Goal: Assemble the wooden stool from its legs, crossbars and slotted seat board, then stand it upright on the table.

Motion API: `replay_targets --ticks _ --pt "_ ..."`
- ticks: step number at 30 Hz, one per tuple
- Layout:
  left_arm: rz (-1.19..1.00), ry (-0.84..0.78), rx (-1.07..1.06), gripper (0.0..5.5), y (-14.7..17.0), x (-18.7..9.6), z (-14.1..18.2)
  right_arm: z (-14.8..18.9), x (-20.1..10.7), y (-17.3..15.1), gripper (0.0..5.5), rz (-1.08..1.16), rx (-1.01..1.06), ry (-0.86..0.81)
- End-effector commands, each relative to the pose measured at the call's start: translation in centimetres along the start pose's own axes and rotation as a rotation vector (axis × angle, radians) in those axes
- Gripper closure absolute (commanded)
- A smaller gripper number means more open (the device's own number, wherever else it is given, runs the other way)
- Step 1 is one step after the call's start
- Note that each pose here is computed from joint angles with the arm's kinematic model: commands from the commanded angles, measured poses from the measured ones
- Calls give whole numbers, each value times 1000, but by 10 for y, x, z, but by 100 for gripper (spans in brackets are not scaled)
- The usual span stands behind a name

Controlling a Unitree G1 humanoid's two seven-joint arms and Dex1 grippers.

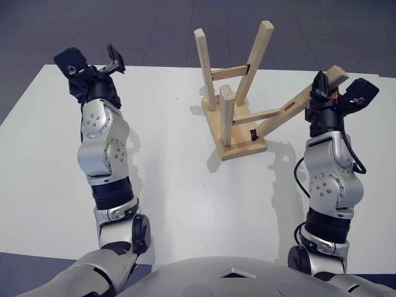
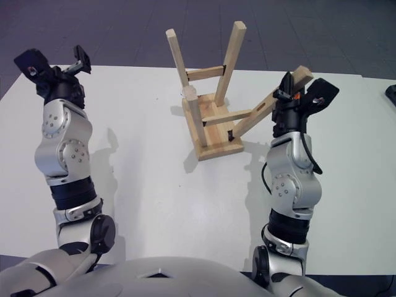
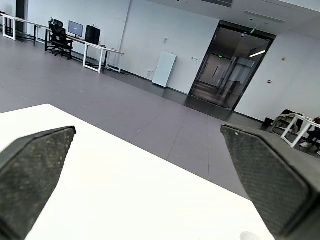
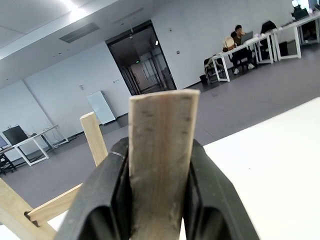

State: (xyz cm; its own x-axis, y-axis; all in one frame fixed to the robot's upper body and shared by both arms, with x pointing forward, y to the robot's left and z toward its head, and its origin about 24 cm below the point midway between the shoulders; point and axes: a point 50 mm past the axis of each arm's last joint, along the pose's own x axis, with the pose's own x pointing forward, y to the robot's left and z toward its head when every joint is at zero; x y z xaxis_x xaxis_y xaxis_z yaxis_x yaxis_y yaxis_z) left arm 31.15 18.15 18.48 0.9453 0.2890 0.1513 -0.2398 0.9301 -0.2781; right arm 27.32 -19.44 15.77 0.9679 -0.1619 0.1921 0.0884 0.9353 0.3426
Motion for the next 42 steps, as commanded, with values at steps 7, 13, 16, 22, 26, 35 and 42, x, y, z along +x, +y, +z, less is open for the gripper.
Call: replay_targets --ticks 7,13,16,22,26,35,42 --pt "-148 -13 90 10 -23 -7 -2 3 2 -5 447 144 135 31" --pt "-158 -20 75 10 -18 -3 -3 14 13 -22 447 226 323 21" --pt "-152 -23 65 10 -16 0 -4 6 19 -30 447 205 309 35" --pt "-166 -31 67 10 -16 3 -3 -8 13 -45 447 124 320 58" --pt "-167 -31 75 10 -16 1 -4 -11 12 -47 447 115 291 62" --pt "-177 -38 82 10 -18 -3 -1 -26 8 -34 447 138 146 123" --pt "-204 -46 88 10 -22 -8 3 -56 -10 -35 447 140 70 230"
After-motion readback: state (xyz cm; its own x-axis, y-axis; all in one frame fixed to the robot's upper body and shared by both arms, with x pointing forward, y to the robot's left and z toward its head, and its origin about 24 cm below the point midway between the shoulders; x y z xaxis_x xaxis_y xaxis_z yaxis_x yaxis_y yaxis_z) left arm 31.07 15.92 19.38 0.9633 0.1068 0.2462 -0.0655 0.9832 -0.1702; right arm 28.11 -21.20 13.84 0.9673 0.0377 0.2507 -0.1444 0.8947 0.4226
